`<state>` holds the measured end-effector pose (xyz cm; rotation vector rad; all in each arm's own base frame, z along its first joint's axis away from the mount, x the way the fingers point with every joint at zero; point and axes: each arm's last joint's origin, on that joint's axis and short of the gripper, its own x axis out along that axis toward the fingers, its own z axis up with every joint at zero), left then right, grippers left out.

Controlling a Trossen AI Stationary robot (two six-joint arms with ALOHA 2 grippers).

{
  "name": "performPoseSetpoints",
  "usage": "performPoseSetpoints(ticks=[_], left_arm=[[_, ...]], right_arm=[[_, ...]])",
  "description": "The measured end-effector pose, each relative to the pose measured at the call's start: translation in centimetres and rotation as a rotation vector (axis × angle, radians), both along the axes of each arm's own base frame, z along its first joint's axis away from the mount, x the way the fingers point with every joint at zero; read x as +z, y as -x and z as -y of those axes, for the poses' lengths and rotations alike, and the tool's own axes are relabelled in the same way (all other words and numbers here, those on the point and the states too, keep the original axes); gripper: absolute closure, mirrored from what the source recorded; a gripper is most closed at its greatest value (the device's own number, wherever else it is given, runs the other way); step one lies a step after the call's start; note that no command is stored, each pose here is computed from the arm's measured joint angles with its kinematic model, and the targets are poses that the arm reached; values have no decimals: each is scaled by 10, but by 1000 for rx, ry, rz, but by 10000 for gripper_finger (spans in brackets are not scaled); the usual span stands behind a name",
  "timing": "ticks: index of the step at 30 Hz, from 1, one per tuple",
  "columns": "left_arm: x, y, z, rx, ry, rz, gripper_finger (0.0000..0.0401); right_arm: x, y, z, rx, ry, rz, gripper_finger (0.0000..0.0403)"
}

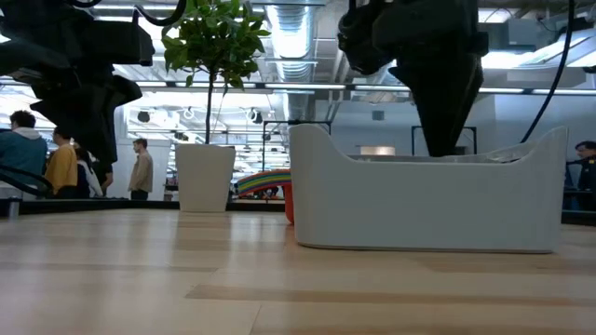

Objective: Nest measuring cups in basket
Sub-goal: Remove the dark blue measuring cup from the gray bin

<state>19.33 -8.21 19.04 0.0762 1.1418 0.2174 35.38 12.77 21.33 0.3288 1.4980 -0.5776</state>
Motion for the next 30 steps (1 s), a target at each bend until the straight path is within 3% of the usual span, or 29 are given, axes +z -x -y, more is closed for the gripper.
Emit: performPoseSetpoints(ticks=[4, 8, 14, 22, 30], left_arm=[[0, 0, 0, 2, -1, 1, 401], [0, 0, 0, 6, 0, 3, 401], [0, 0, 0, 8, -2, 4, 401], [0, 0, 0, 17, 0, 7, 401], [0, 0, 0, 15, 8, 4, 401]], right_arm=[[0, -3, 6, -70, 0, 15, 122], [0, -4, 7, -121, -1, 31, 89], [-14, -8, 7, -153, -22, 94, 86], [-40, 3, 10, -263, -38, 36, 96], [-54, -2, 5, -288, -155, 108, 96]])
